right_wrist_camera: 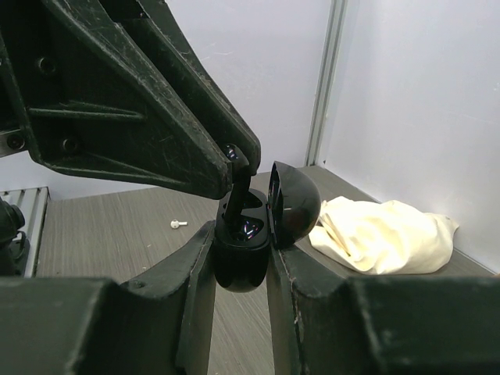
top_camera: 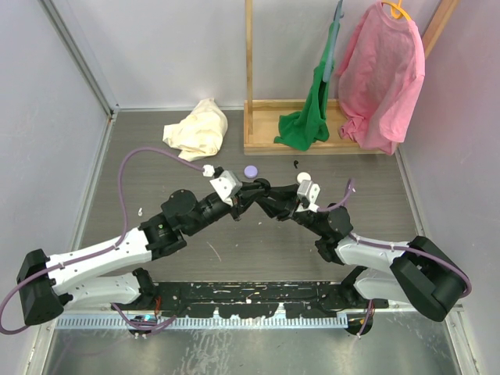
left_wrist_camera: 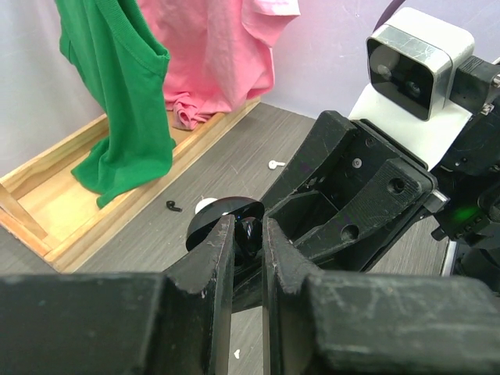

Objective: Insert the wireless bluetooth earbuds into the charging case
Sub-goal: Place the earbud in the charging case.

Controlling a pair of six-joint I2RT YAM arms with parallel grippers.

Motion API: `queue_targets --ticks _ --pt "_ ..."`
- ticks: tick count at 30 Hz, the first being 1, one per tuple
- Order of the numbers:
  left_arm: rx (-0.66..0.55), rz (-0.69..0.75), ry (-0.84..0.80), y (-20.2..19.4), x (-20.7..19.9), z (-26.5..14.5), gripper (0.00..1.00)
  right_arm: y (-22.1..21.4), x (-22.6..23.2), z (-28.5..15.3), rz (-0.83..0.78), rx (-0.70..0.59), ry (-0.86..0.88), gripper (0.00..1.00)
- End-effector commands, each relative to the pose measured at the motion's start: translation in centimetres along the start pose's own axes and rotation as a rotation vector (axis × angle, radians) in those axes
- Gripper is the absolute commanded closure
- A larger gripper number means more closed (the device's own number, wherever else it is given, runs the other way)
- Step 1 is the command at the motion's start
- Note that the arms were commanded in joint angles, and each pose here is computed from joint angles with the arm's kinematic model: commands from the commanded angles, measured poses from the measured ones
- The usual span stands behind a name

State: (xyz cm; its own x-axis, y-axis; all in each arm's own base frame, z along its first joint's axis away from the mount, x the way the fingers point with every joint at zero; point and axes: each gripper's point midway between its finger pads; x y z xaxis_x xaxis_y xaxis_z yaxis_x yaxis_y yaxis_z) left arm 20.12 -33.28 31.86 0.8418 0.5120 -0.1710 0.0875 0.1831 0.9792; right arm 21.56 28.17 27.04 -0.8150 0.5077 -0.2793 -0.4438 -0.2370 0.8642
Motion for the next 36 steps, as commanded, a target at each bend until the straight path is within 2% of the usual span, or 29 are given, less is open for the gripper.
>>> queue_targets --ticks 1,18,30,36 --pt "-0.080 0.040 0.007 2.1 0.0 0.0 0.88 3.4 -0.6 1.2 -0.045 -0.118 -0.005 0.99" --pt "0.020 0.112 0.073 0.0 1.0 -0.4 0.86 2.7 -0.7 1.2 -0.074 -0.095 -0.010 0.99" --pt "0.069 0.040 0.180 -2.1 2.1 -0.5 0.74 1.9 -1.1 1.1 -0.067 -0.088 -0.039 0.99" --pt "0.085 -0.074 0.194 -1.8 1.7 -0.4 0.57 1.1 -1.5 1.0 -0.074 -0.067 -0.061 0.99"
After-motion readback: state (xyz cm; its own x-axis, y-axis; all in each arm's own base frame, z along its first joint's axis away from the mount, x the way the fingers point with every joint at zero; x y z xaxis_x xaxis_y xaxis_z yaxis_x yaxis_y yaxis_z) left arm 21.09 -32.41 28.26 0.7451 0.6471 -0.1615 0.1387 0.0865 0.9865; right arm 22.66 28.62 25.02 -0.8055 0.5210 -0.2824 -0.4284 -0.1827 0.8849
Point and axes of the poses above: each gripper's point midway between its finger pads, its own z axis out along the fingers, its own x axis along the line the jaws close on, y = z × x, and after that the axes turned 12 degrees about -z, right-handed
